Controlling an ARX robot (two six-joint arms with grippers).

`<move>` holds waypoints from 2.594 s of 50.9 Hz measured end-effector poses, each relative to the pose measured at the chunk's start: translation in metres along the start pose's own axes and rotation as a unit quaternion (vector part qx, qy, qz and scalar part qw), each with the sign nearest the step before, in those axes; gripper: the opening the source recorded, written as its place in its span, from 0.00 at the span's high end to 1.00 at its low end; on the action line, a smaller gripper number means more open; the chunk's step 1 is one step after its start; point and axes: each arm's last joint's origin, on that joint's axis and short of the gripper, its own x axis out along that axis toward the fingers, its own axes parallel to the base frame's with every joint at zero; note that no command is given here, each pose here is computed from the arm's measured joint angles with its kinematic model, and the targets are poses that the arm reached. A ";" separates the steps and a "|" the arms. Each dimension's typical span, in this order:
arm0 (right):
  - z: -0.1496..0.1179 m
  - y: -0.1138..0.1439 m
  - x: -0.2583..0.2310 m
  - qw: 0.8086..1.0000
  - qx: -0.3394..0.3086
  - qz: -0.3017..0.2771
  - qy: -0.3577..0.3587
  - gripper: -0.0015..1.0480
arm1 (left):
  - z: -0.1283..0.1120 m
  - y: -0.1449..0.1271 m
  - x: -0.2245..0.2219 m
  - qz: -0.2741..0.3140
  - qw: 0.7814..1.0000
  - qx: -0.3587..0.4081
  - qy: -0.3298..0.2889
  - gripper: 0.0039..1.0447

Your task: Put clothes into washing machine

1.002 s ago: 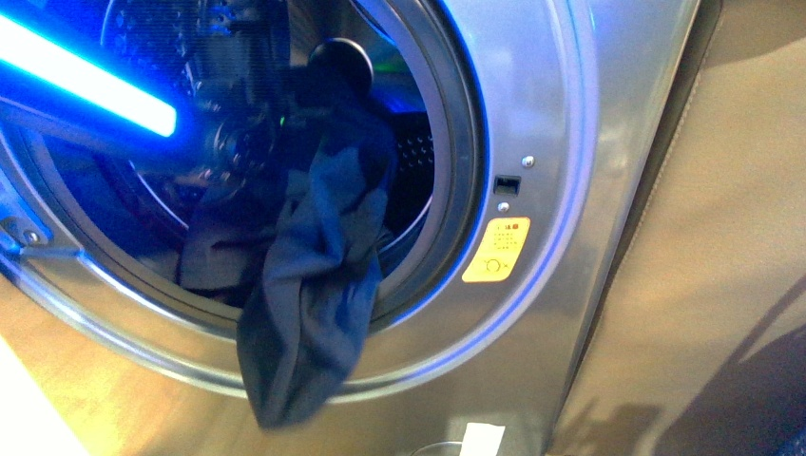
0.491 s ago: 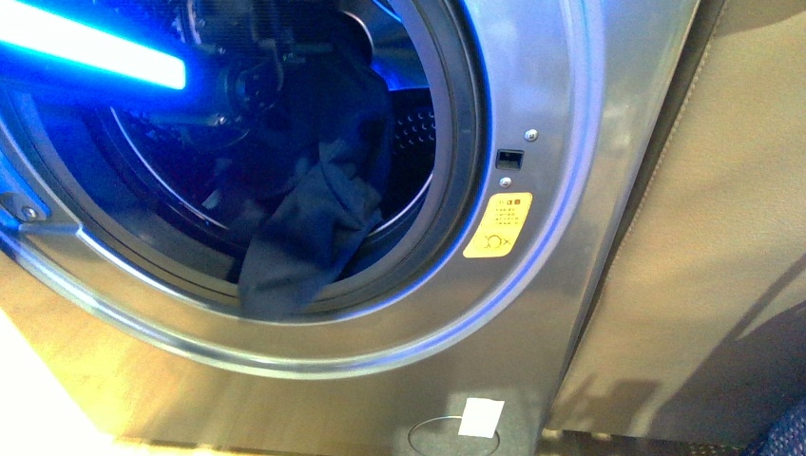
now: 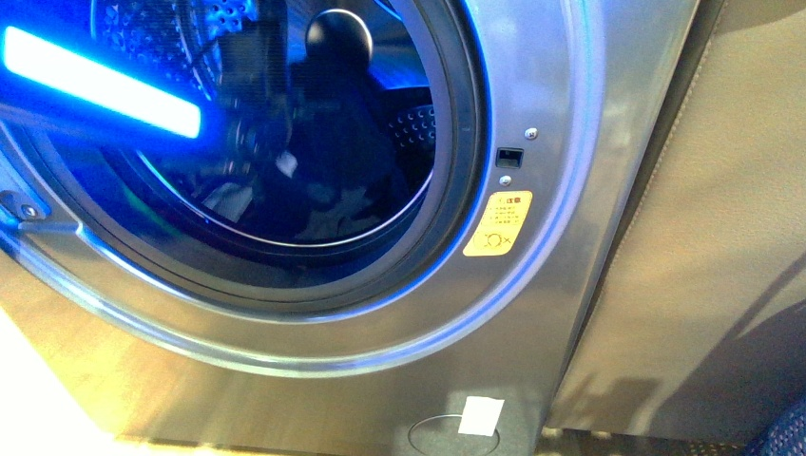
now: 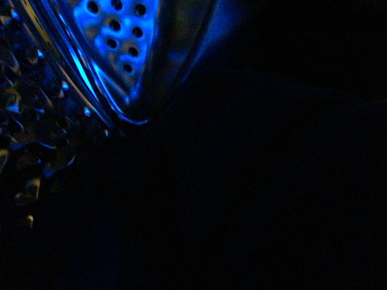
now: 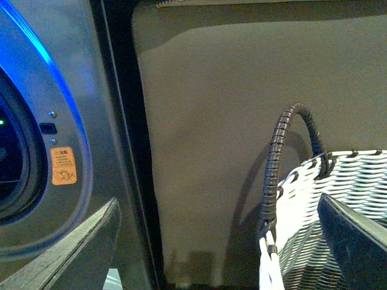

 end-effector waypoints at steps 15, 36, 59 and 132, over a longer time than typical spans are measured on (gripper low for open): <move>0.000 0.000 0.000 1.000 0.000 0.000 0.000 0.07 | -0.005 0.024 -0.045 -0.029 0.999 0.009 0.012 0.92; 0.000 0.000 0.000 1.000 0.000 0.000 0.000 0.07 | -0.001 0.040 -0.093 -0.062 0.997 0.027 0.035 0.92; 0.000 0.000 0.000 1.000 0.000 0.000 0.000 0.07 | 0.007 0.027 -0.098 -0.068 0.997 0.008 0.029 0.92; 0.000 0.000 0.000 1.000 0.000 0.000 0.000 0.07 | 0.042 0.048 -0.264 -0.201 0.972 0.060 0.102 0.06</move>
